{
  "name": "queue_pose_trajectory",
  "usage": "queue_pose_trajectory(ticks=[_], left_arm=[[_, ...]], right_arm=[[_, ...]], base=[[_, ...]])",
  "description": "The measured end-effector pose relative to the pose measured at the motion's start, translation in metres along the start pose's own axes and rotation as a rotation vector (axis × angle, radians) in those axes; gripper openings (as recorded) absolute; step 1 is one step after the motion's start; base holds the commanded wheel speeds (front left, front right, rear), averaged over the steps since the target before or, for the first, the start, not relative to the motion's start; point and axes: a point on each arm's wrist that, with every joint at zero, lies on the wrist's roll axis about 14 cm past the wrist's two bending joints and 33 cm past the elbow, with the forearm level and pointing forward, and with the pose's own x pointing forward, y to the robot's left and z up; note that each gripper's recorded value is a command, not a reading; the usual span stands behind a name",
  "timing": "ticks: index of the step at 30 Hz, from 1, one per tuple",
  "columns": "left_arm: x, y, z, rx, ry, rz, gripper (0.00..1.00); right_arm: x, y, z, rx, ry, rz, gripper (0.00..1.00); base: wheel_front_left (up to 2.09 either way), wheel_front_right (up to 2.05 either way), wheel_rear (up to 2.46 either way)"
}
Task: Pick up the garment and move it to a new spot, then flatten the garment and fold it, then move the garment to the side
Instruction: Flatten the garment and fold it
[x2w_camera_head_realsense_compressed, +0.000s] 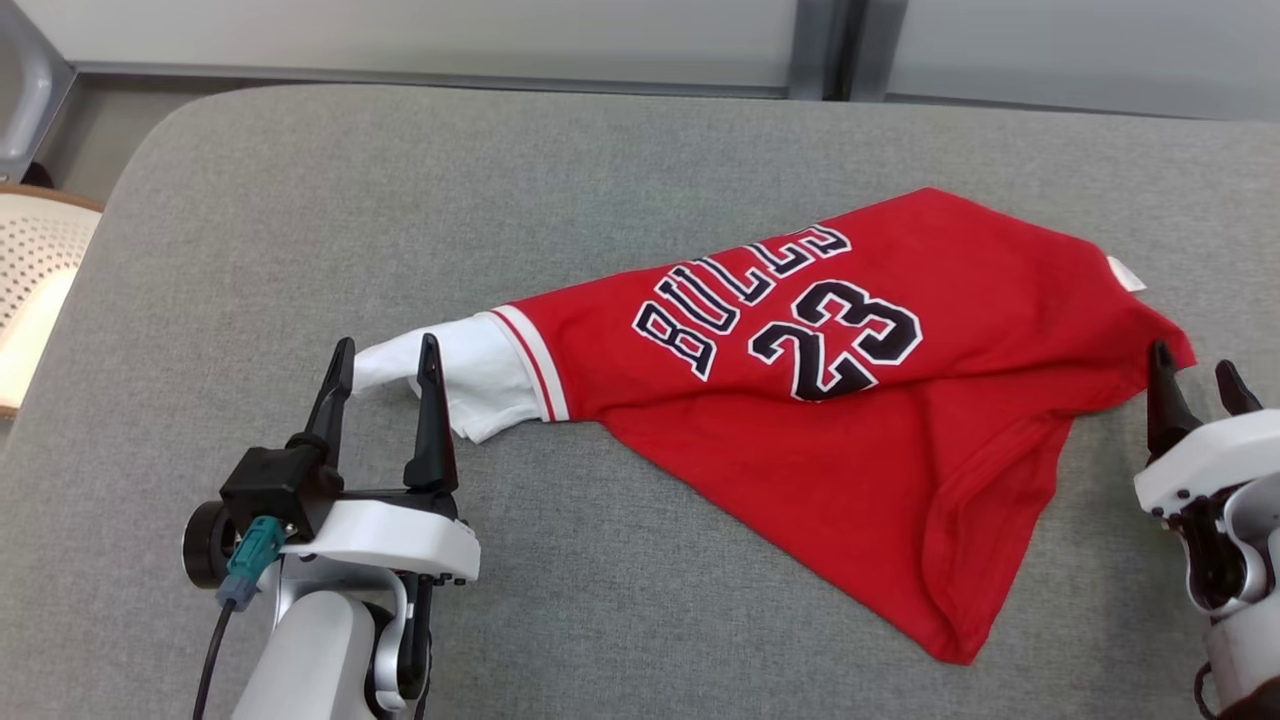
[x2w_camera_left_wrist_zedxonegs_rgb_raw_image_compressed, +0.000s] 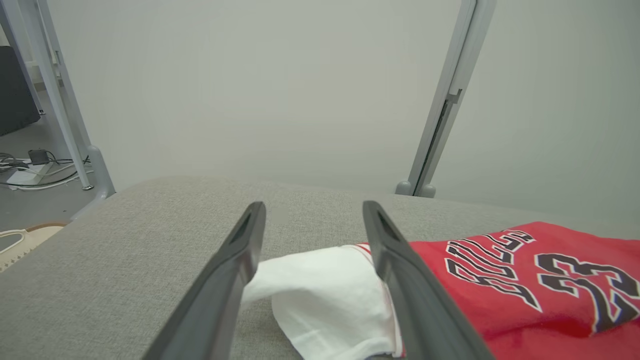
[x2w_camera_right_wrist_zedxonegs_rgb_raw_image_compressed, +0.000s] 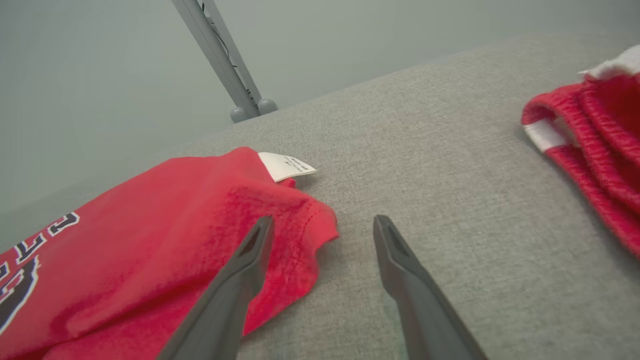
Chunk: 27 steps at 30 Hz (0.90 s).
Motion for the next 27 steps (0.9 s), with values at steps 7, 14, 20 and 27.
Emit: queue_pose_trajectory(ticks=[7,14,20,27], left_arm=[[0.006,0.001,-0.007,0.007,0.018,0.006,1.00],[0.008,0.000,-0.010,0.000,0.027,0.015,1.00],[0.008,0.000,-0.009,-0.011,0.028,0.018,1.00],[0.008,0.001,-0.011,-0.016,0.037,0.025,1.00]], right_arm=[[0.024,0.010,-0.010,-0.001,0.082,0.039,0.00],[0.044,0.016,0.043,-0.214,-0.062,0.095,0.00],[0.054,0.009,0.111,-0.503,-0.184,0.098,0.00],[0.069,-0.003,0.150,-0.701,-0.195,0.052,0.00]], base=[[0.00,0.00,0.00],[0.00,0.00,0.00],[0.00,0.00,0.00],[0.00,0.00,0.00]])
